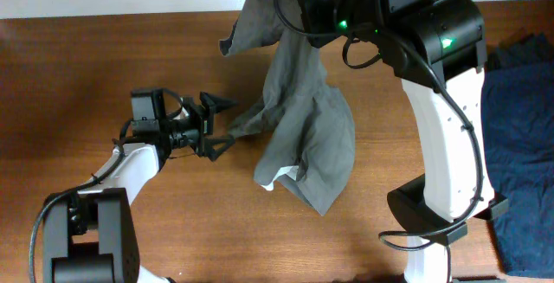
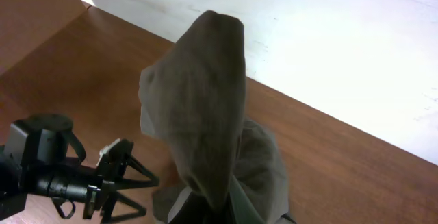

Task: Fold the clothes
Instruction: 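Grasp the hanging garment's left edge with the left gripper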

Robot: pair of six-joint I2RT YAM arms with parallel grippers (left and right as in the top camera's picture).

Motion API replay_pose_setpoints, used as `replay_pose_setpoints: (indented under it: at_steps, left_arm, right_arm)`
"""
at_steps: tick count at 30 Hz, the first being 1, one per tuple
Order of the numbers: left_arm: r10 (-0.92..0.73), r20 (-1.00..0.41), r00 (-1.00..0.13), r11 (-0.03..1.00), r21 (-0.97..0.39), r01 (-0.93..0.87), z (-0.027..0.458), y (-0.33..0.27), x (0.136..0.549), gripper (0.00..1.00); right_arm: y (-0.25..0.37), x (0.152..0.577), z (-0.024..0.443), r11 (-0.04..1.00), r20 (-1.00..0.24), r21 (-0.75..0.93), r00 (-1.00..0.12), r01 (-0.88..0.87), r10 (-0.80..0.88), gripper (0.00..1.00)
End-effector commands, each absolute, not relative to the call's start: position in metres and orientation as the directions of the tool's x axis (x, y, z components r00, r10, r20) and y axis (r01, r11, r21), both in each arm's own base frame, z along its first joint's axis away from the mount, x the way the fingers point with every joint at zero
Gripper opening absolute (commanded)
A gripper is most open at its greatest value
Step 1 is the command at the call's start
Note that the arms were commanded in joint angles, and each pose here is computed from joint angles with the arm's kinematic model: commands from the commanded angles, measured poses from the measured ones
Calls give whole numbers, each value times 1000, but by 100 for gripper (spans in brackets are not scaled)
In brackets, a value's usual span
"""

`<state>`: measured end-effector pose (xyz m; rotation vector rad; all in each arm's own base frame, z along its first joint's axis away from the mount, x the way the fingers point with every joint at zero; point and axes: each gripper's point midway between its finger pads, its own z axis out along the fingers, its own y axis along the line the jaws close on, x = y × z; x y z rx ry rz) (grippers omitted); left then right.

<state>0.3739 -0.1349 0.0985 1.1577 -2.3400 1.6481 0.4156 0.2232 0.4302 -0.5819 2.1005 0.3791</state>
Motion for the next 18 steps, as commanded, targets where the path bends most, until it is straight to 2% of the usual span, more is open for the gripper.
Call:
replay_pose_setpoints:
  at_steps: [1,6,11,14,18]
  left_arm:
    - [-518,537,-665,119,-725,-678,95,-139,364,99]
    - [-554,548,-627,136,-683,-718,74,-134,363,99]
    - [-564,483,-669,137,-745,-653,68,-133,383,99]
    - [-567,496,-658,122,-739,-662,60,-133,388,99]
    - [-557,501,-663,119,-741,-661,50,-135,390,94]
  right_arm:
    - [216,410,448,852,-858,44,-456,-521,-235,7]
    - [216,410,448,852,-858,45,-456,-522,-235,7]
    - [217,410,448,854,-857,64,-467,-516,-217,6]
    - [217,409,448,861,-853,95,-486,-499,-188,6]
    - [218,408,447,860,-851,102,-492,-499,-185,6]
